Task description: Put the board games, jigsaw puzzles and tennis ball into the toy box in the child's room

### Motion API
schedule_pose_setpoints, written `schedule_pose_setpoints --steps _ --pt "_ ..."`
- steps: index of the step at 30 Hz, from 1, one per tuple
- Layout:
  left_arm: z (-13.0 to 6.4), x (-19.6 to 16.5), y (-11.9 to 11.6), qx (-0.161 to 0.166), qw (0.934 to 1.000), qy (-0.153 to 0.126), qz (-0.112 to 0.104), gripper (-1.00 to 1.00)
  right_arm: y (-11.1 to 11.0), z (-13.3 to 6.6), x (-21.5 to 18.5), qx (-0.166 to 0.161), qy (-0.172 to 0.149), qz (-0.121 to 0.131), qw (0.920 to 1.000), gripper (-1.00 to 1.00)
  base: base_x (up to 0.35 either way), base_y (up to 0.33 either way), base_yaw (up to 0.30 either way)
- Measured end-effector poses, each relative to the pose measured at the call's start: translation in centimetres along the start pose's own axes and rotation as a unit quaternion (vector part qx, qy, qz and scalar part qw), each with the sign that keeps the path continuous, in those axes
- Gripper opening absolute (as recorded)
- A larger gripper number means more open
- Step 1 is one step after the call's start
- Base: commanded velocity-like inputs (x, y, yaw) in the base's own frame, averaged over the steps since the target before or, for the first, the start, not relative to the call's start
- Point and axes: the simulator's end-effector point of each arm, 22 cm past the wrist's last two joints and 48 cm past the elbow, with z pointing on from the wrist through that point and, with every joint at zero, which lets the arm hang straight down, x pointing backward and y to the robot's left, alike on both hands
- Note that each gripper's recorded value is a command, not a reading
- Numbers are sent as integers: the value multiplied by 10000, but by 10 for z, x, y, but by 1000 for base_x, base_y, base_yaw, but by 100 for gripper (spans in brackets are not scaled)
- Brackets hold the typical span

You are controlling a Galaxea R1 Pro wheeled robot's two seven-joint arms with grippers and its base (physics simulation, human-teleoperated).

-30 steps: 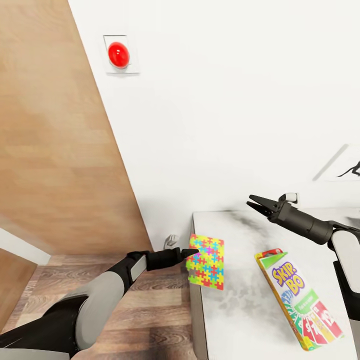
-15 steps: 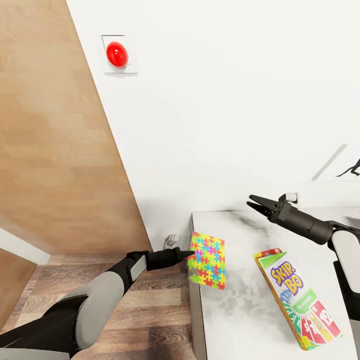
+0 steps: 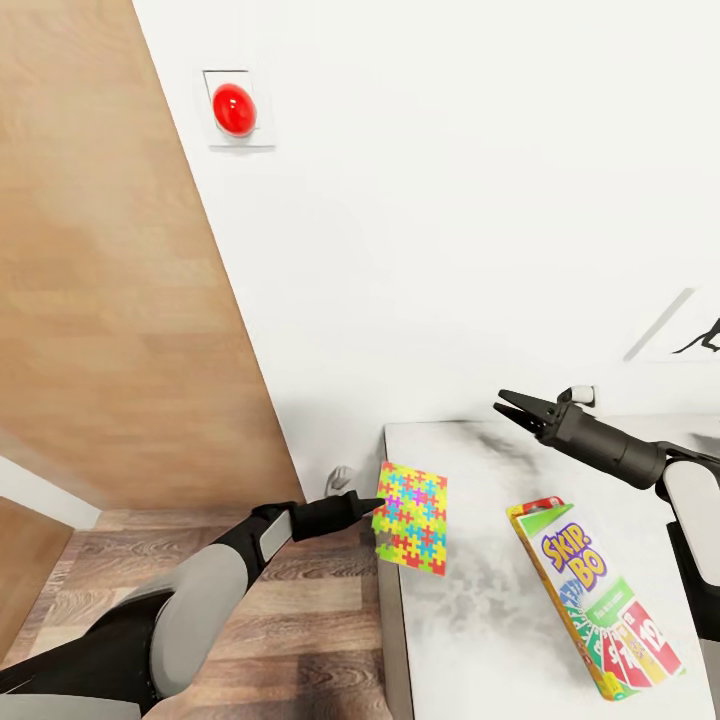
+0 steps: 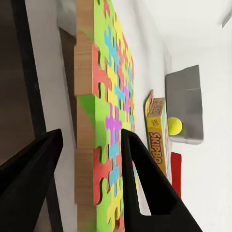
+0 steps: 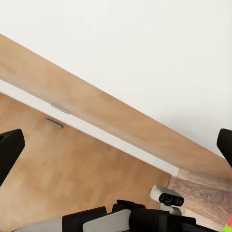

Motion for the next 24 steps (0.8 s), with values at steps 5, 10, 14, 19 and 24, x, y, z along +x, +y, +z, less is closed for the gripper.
schedule_pose_setpoints --steps 5,10,14,19,24 --pt "0 0 0 1 10000 4 -9 -100 0 0 0 2 5 0 10000 100 0 0 0" --pt "0 1 -2 34 10000 19 -15 -100 -1 0 1 15 11 -1 10000 100 0 0 0" --pt "0 1 -2 47 10000 29 -14 -100 -1 1 1 29 14 0 10000 100 0 0 0" --pt "-1 3 -3 58 9999 100 -83 -100 -2 1 1 28 13 8 10000 100 0 0 0" --pt "-7 7 -1 40 9983 302 -501 -100 -9 -4 13 102 47 135 9998 100 0 0 0"
